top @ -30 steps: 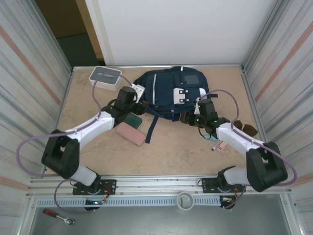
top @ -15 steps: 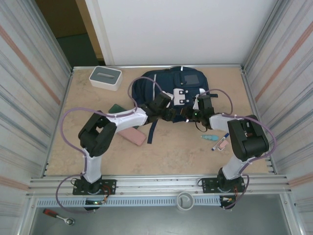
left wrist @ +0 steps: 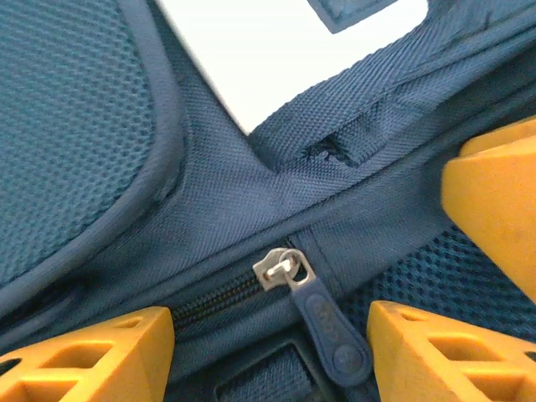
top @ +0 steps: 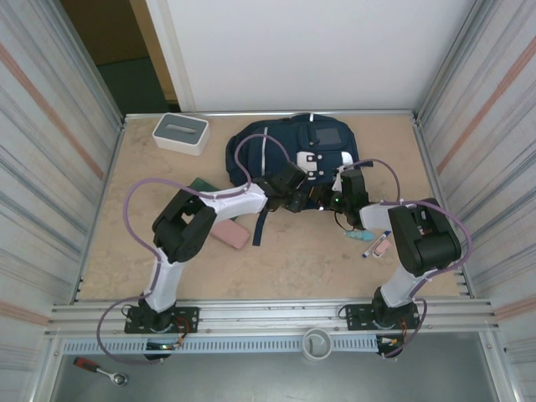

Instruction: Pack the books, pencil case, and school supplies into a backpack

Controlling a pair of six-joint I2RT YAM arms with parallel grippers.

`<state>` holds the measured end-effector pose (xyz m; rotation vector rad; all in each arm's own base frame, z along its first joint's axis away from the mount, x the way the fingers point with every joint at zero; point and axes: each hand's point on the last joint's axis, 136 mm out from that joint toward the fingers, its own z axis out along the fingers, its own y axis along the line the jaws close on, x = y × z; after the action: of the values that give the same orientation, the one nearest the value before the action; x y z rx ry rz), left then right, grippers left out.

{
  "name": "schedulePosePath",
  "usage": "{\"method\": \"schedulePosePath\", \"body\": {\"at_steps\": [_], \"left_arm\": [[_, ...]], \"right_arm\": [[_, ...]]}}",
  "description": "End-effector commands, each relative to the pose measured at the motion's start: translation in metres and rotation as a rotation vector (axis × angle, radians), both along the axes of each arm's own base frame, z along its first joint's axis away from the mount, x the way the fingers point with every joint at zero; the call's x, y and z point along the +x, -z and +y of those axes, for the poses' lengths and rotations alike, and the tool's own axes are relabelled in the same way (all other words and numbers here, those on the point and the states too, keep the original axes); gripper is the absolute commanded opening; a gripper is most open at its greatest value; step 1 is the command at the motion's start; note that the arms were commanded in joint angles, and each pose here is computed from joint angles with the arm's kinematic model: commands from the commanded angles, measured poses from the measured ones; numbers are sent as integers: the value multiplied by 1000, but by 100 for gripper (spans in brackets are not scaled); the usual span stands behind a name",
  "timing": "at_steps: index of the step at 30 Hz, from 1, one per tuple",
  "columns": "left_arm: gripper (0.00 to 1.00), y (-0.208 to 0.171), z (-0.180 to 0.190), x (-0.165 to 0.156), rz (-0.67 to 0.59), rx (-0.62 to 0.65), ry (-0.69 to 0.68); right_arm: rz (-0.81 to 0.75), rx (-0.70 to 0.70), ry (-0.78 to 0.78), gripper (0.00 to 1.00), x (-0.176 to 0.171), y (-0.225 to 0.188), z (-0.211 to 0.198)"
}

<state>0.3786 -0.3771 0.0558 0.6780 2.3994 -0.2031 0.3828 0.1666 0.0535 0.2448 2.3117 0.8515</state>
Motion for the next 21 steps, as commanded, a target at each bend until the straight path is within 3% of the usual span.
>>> {"method": "schedulePosePath", "body": {"at_steps": [1, 8, 21], "left_arm": [[62, 12, 5, 2, -22, 137, 26], [57, 8, 10, 8, -95, 255, 32], [30, -11, -3, 9, -119, 229, 111]], "right_arm": [[194, -24, 16, 23, -33, 46, -10], [212, -26, 20, 23, -36, 55, -13], [219, -33, 30, 24, -37, 57, -19]]}}
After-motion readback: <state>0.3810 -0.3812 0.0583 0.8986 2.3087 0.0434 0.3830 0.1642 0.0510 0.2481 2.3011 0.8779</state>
